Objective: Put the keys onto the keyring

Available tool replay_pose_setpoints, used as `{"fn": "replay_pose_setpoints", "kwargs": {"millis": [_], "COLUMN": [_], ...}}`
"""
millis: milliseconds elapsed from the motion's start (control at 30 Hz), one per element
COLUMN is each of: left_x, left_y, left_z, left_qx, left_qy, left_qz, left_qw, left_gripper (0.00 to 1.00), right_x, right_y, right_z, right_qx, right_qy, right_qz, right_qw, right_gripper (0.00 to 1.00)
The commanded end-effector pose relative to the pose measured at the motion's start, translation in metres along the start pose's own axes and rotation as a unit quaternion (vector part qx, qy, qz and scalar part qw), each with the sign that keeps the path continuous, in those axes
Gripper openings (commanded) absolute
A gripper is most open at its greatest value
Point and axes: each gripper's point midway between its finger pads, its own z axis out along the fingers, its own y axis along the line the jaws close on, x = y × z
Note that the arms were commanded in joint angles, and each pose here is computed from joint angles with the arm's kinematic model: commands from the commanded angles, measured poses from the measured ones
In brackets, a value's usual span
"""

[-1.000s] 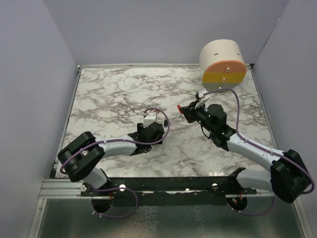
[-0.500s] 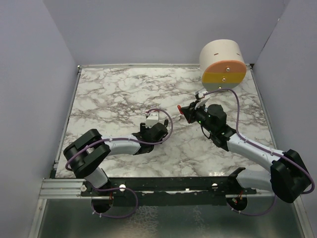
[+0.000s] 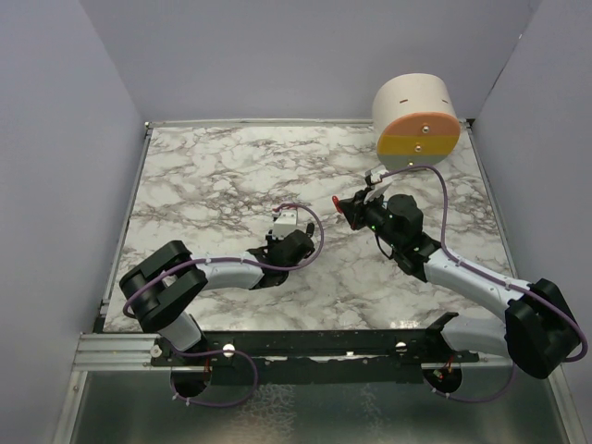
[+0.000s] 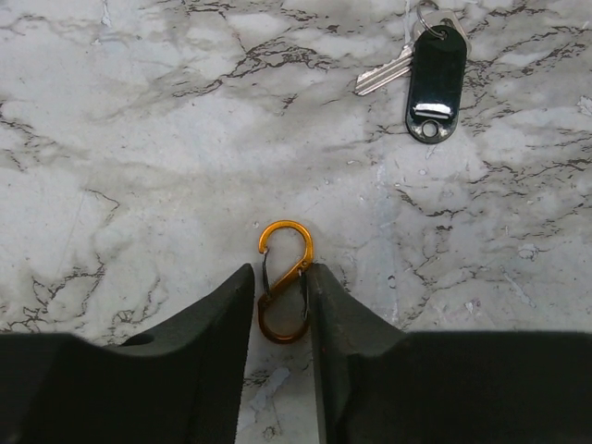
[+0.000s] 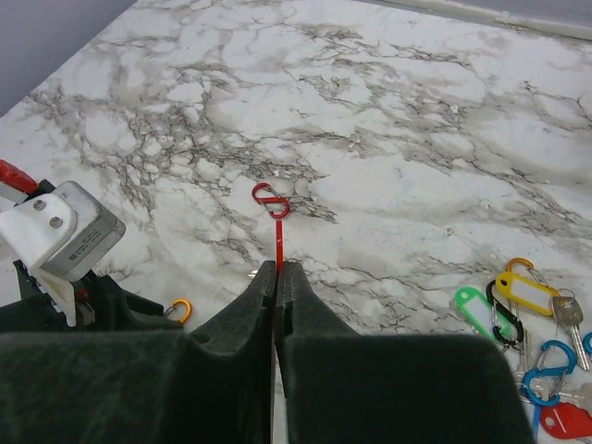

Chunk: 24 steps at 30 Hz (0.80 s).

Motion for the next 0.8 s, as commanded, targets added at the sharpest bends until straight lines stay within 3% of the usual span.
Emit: {"fn": "replay_pose_setpoints", "kwargs": {"millis": [0, 133, 300, 467, 767], "left_x": [0.015, 0.013, 0.005, -0.013, -0.080], "left_y": [0.005, 0.002, -0.002, -0.007, -0.024], "left_z": [-0.002, -0.002, -0.004, -0.012, -0.046], "left_qx": [-0.004, 0.001, 0.009, 0.022, 0.062], "left_qy": [0.020, 0.018, 0.010, -0.010, -0.082], "left_qz": [0.016, 0.019, 0.020, 0.018, -0.005], "left_qw": [1.000, 1.000, 1.000, 1.000, 0.995], "left_gripper": [0.26, 0.08, 0.00, 0.00, 0.00], "right_x": [-0.001, 0.000, 0.002, 0.005, 0.005], "right_y": [-0.003, -0.002, -0.002, 0.002, 0.012], "right_z": [-0.001, -0.001, 0.000, 0.002, 0.001], "right_qx": [0.010, 0.008, 0.007, -0.006, -0.040], "right_qy": [-0.002, -0.001, 0.001, 0.003, -0.018], "right_qz": [-0.002, -0.001, -0.003, -0.007, -0.018], "right_qw": [1.000, 1.000, 1.000, 1.000, 0.999], "right_gripper": [0.01, 0.01, 0.01, 0.01, 0.01]}}
